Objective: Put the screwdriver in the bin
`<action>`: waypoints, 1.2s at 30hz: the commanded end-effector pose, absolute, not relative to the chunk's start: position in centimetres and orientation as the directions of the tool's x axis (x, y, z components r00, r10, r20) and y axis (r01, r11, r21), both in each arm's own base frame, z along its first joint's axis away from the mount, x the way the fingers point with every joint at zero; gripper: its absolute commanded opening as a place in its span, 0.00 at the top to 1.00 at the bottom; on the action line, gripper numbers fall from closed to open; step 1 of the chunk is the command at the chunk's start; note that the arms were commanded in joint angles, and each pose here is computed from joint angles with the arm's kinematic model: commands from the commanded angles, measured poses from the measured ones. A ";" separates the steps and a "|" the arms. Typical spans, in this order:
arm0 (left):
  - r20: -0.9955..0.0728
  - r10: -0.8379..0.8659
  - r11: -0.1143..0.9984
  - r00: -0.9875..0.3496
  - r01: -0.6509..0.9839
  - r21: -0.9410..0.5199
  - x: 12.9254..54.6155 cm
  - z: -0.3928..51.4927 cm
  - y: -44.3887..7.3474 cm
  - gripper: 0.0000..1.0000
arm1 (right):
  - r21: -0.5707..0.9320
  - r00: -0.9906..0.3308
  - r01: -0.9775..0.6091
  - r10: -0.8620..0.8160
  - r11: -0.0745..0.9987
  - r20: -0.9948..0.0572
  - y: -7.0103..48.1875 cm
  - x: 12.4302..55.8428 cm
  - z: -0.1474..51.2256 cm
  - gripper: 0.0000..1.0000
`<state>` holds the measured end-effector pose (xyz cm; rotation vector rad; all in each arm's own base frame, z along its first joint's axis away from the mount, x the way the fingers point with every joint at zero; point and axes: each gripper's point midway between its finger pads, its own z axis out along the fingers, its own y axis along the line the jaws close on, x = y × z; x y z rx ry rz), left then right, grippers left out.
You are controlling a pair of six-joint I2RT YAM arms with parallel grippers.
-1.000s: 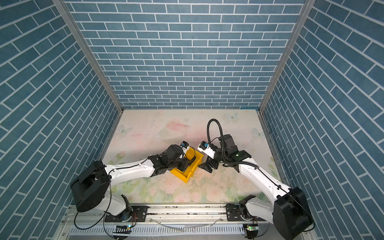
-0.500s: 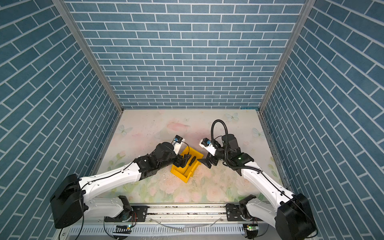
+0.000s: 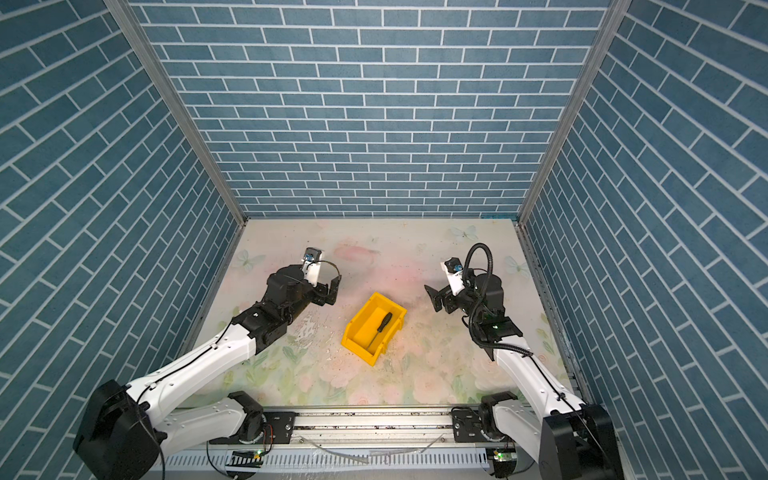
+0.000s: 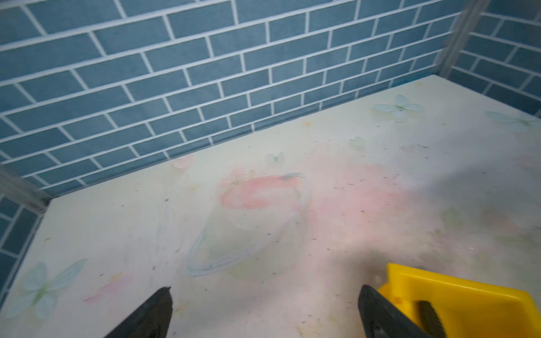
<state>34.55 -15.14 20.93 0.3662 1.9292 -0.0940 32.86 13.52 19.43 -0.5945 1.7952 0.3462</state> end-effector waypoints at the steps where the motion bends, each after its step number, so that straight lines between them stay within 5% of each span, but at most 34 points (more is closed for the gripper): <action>1: -0.914 0.244 0.963 -0.324 0.195 0.188 35.5 19.9 -11.0 0.00 | -0.039 -0.234 -0.327 -0.120 0.944 -0.965 9.0 34.9 19.2 0.01; 11: -0.908 0.247 0.957 -0.337 -0.066 0.284 35.9 14.7 -2.7 0.00 | -0.042 -0.316 0.020 -0.033 0.999 -0.948 0.4 36.6 14.2 0.01; 36: -0.936 0.074 0.980 -0.345 -0.146 0.131 39.1 9.5 1.9 0.00 | 0.016 -0.379 0.051 0.034 0.999 -0.925 -2.2 39.7 8.7 0.01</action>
